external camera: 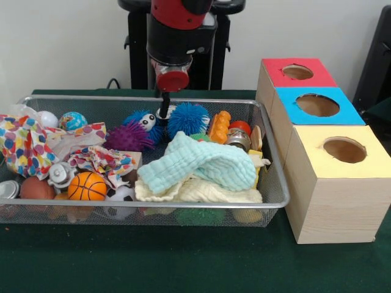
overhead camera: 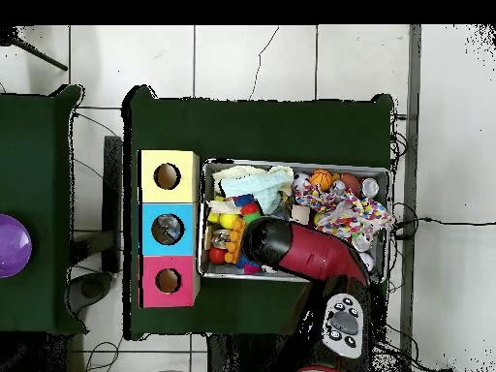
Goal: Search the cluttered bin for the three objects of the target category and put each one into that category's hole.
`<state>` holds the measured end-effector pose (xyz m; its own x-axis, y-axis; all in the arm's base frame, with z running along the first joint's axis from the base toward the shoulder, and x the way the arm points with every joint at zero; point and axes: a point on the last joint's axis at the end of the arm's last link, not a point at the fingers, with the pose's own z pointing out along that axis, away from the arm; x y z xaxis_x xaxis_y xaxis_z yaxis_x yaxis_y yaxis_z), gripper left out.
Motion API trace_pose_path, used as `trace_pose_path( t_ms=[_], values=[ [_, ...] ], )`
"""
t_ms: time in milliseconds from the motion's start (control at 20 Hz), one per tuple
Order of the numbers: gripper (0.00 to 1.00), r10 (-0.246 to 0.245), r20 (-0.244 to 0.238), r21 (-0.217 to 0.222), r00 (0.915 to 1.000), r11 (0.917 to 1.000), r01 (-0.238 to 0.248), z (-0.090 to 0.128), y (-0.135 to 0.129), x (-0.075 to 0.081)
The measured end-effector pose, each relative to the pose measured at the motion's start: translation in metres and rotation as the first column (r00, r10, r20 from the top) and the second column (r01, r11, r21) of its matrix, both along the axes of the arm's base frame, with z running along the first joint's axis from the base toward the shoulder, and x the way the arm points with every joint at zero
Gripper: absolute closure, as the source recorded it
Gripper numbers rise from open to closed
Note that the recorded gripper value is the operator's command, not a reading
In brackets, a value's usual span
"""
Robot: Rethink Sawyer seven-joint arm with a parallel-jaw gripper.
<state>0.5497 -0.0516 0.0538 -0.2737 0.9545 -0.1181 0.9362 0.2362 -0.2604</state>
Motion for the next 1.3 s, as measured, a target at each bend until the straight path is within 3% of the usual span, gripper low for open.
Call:
trace_pose_path(
  t_ms=[300, 750, 1300],
  values=[
    [0.0, 0.06, -0.009, -0.022, 0.9982, 0.9979, -0.06, -0.009, -0.026, -0.002],
    [0.0, 0.149, -0.003, -0.069, 0.9888, 0.9864, -0.149, -0.014, -0.06, -0.001],
    [0.0, 0.245, 0.027, -0.136, 0.969, 0.9613, -0.24, -0.04, -0.102, 0.003]
  ],
)
